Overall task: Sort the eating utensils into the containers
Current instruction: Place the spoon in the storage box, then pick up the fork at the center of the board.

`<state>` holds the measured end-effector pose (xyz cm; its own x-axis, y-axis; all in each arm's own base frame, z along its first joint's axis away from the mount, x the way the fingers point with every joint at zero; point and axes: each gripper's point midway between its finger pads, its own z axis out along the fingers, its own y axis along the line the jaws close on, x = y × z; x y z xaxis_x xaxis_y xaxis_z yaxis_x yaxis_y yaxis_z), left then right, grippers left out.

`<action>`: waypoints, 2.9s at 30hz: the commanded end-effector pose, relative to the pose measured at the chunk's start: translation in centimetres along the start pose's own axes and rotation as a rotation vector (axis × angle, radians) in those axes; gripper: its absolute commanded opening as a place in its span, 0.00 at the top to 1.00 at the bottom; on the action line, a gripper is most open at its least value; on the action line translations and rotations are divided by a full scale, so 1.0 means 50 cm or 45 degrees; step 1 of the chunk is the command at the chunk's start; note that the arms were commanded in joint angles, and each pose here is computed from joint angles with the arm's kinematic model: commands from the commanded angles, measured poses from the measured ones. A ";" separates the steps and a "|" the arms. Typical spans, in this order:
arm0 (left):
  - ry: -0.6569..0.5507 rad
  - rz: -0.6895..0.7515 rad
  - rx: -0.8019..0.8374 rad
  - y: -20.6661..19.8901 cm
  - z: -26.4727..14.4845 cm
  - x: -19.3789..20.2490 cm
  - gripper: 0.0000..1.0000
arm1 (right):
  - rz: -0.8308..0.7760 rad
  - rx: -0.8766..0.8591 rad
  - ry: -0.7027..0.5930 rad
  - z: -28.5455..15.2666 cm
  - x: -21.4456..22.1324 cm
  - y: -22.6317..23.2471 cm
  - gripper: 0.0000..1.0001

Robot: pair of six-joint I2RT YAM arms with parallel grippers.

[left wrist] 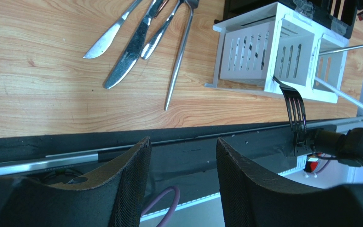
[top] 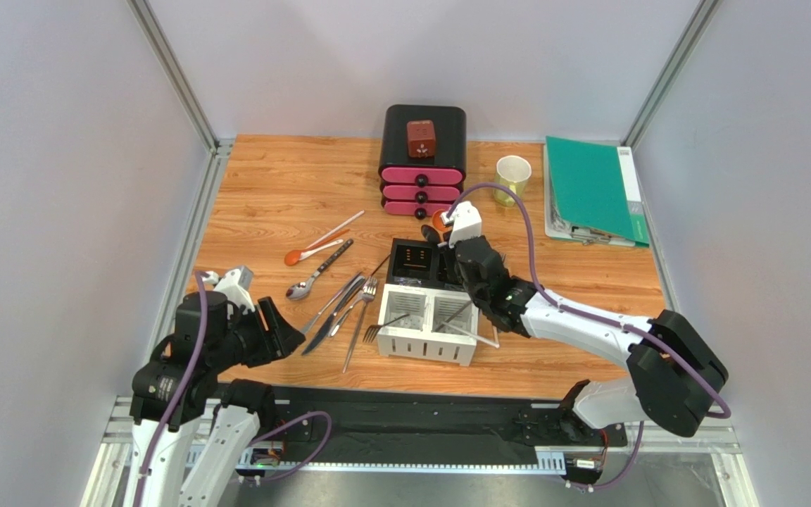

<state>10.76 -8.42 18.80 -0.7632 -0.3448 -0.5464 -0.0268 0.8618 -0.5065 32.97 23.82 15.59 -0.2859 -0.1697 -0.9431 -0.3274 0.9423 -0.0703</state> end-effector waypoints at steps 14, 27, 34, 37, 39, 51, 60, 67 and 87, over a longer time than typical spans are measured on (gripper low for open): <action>0.033 0.093 -0.007 0.006 -0.002 0.010 0.41 | 0.141 -0.013 -0.192 -0.011 0.010 0.005 1.00; 0.018 0.094 -0.012 0.005 0.005 0.000 0.41 | 0.130 0.000 -0.077 -0.028 0.045 0.002 0.61; 0.008 0.077 -0.002 0.000 0.006 -0.005 0.41 | 0.131 0.037 -0.088 -0.056 0.015 -0.017 0.53; -0.016 0.082 -0.002 -0.006 -0.001 -0.017 0.41 | 0.156 0.079 -0.129 -0.086 -0.042 -0.041 0.52; -0.028 0.082 -0.016 -0.003 -0.002 -0.022 0.41 | 0.169 0.108 -0.149 -0.113 -0.074 -0.062 0.48; -0.098 -0.029 0.051 -0.037 0.026 -0.066 0.40 | 0.441 0.595 0.178 -0.214 -0.046 -0.299 0.46; -0.082 -0.062 0.068 -0.078 0.074 -0.141 0.40 | 0.484 0.540 0.577 -0.171 0.051 -0.329 0.44; -0.080 -0.102 0.045 -0.103 0.116 -0.206 0.40 | 0.602 0.307 0.867 -0.115 0.128 -0.244 0.44; -0.069 -0.145 0.044 -0.110 0.164 -0.232 0.39 | 0.616 0.085 1.226 -0.072 0.281 -0.162 0.44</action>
<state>24.66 -11.70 20.96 -0.7420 -0.4515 -0.4956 -0.1223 0.8180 -0.5620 27.66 12.13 4.31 -0.9681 0.1083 -0.2261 0.0695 0.9825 0.1727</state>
